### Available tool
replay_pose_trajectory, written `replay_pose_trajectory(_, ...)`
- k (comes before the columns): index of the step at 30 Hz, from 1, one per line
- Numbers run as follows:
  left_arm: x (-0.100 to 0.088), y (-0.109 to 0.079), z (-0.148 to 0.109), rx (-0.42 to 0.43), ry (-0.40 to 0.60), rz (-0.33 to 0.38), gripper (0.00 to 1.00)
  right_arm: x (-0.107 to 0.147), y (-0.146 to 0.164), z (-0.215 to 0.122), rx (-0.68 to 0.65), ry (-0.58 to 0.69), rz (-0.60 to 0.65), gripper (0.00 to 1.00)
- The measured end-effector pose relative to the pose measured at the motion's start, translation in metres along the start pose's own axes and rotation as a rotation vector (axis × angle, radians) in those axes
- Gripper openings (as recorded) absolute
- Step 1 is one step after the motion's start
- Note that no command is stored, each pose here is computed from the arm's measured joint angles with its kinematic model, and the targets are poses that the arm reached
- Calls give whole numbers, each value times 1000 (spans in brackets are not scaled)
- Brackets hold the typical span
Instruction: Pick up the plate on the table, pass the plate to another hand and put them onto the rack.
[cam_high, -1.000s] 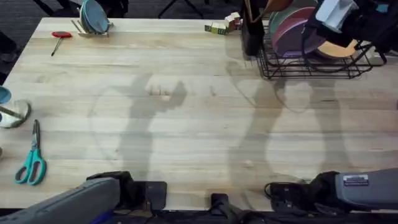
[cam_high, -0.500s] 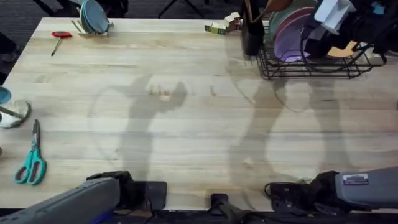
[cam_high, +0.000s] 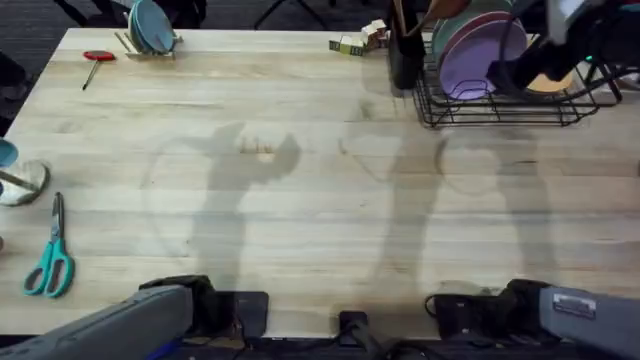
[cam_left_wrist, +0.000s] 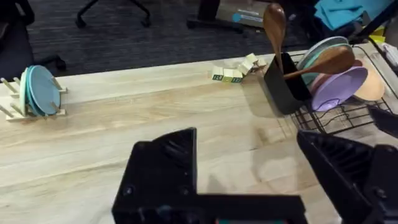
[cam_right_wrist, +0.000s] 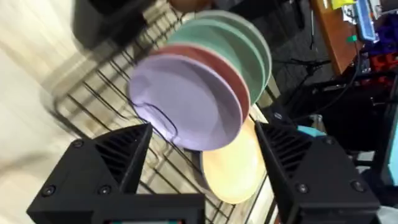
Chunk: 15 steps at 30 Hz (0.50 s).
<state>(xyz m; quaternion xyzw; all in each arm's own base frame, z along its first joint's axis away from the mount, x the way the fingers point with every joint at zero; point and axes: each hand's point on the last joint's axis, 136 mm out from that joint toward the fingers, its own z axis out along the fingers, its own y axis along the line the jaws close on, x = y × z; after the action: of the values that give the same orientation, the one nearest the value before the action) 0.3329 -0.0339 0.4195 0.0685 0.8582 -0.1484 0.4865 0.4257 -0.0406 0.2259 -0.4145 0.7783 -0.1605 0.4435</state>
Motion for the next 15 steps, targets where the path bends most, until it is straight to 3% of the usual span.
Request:
replay_pose_trajectory(8, 3, 5, 0, -32, 11, -4, 993, -63, 11, -69, 26, -129, 187, 996)
replay_pose_trajectory(15, 3, 9, 0, -52, 12, -4, 994, -93, 39, -107, -67, -194, 599, 996)
